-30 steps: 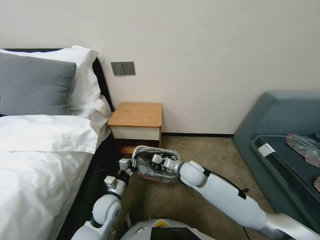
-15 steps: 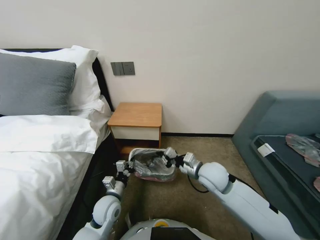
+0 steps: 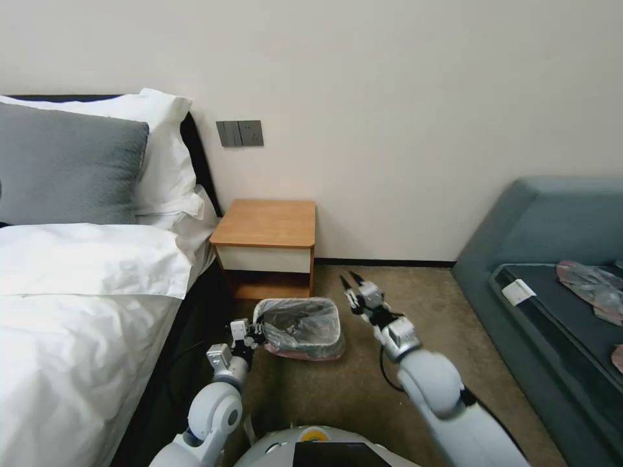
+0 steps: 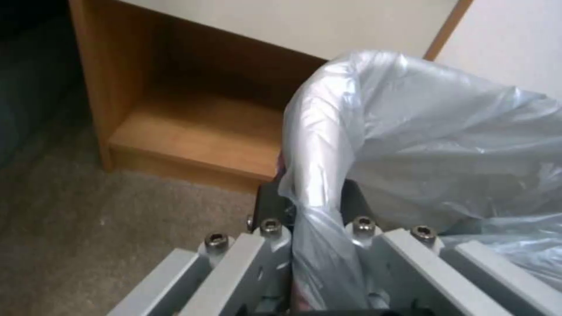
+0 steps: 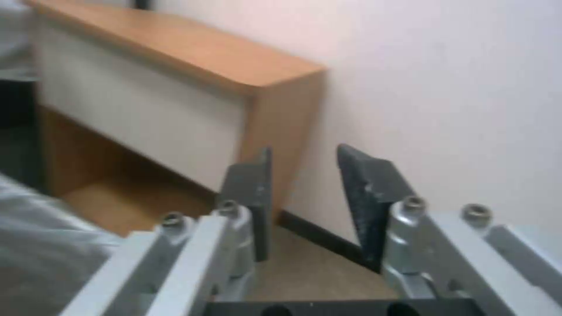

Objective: Pick up the garbage bag from the table and place it over the trash can.

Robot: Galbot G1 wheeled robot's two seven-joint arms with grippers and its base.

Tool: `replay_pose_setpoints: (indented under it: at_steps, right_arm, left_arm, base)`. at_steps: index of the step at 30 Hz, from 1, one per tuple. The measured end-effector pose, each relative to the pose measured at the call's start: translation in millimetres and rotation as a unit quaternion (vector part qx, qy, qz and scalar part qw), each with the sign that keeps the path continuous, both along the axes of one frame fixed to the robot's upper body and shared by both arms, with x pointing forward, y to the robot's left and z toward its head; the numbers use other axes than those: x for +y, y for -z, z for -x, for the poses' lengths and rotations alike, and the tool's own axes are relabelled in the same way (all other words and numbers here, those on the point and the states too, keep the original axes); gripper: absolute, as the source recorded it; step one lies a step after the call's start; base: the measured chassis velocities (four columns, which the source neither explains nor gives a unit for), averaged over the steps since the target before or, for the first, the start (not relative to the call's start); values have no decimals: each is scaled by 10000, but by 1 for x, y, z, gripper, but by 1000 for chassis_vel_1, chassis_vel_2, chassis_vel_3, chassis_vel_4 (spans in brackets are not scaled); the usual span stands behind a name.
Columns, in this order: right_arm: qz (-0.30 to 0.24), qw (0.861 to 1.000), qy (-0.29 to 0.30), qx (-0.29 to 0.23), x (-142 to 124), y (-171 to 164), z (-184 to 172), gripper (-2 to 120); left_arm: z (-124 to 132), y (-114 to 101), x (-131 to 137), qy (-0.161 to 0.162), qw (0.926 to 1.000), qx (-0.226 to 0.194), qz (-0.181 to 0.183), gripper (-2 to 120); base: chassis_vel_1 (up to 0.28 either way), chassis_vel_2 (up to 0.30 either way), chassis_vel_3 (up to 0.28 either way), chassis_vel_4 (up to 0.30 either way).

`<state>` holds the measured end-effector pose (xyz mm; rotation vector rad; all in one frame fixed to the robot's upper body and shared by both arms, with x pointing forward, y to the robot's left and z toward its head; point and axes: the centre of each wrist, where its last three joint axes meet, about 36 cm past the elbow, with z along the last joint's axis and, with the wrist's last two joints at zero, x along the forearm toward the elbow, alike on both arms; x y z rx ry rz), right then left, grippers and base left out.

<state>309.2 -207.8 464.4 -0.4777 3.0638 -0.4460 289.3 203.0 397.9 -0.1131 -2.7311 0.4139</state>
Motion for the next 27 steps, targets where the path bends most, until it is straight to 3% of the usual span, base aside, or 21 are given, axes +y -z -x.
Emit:
replay_pose_setpoints:
  at_steps: [6, 10, 13, 17, 27]
  right_arm:
    - [-147, 9968, 789, -48, -13, 17, 39, 62]
    - [-198, 9948, 994, -17, -16, 20, 54, 72]
    - [-205, 9933, 1134, -45, -20, 26, 63, 87]
    - [-219, 9925, 1203, -49, -22, 31, 65, 99]
    - [-210, 9923, 1225, 0, -23, 35, 67, 100]
  left_arm:
    - [2, 0, -14, 242, 9993, 286, 78, 3]
    - [9, 0, -25, 386, 9980, 493, 117, 3]
    - [20, -5, -39, 484, 9951, 834, 216, 3]
    - [24, -5, -47, 391, 9940, 1004, 177, 3]
    - [19, 1, -45, 77, 9931, 1168, -4, 3]
  base:
    - [0, 0, 0, 0]
    - [0, 0, 0, 0]
    - [0, 0, 0, 0]
    - [0, 0, 0, 0]
    - [0, 0, 0, 0]
